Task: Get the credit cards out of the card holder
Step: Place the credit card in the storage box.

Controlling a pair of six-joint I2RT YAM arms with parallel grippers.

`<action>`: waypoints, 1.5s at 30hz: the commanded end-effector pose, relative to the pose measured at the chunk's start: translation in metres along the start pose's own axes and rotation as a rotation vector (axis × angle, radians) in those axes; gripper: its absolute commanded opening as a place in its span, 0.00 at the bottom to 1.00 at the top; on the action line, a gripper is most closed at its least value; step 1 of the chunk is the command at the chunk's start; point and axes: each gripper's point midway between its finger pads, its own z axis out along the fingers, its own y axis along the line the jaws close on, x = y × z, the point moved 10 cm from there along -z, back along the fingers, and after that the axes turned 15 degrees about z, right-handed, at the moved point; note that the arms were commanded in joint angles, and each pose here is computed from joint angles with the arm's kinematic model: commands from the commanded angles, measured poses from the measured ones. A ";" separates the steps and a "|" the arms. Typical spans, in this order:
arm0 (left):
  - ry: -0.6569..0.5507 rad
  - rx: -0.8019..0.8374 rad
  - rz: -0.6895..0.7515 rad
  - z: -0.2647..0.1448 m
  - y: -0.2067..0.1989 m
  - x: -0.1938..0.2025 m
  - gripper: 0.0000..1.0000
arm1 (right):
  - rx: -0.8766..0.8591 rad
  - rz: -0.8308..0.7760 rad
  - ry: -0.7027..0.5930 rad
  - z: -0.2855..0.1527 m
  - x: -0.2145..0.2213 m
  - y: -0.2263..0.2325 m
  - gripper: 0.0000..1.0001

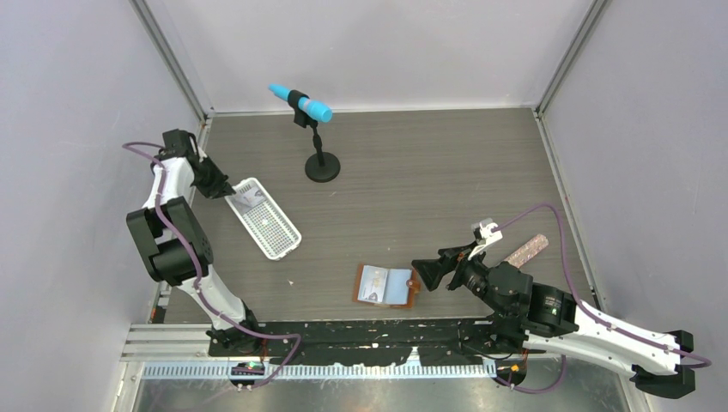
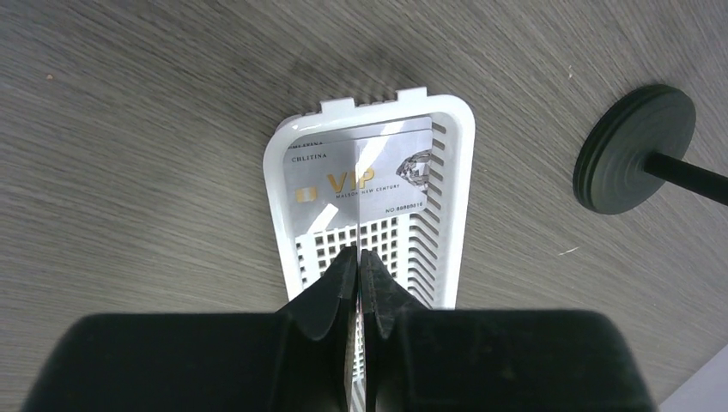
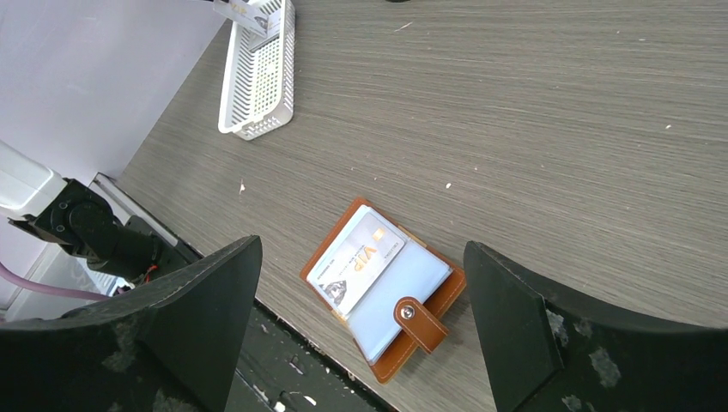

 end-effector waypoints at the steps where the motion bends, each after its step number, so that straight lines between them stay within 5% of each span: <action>1: -0.047 0.011 0.037 0.001 0.002 -0.016 0.08 | -0.016 0.011 -0.065 -0.003 -0.015 0.008 0.96; 13: -0.025 -0.026 0.028 0.006 0.006 -0.017 0.15 | -0.020 -0.001 -0.074 -0.006 -0.016 0.007 0.96; 17: -0.027 -0.033 0.027 0.006 0.006 -0.019 0.00 | -0.019 -0.004 -0.075 -0.006 -0.016 0.006 0.96; 33: -0.114 0.096 0.008 0.022 0.002 -0.022 0.00 | -0.013 -0.026 -0.071 -0.005 -0.016 0.006 0.96; 38: -0.119 0.050 0.005 0.021 0.006 -0.020 0.19 | -0.010 -0.039 -0.073 -0.007 -0.018 0.005 0.96; 45: -0.099 0.022 0.000 0.023 0.008 -0.016 0.26 | 0.002 -0.052 -0.084 -0.006 -0.020 0.006 0.96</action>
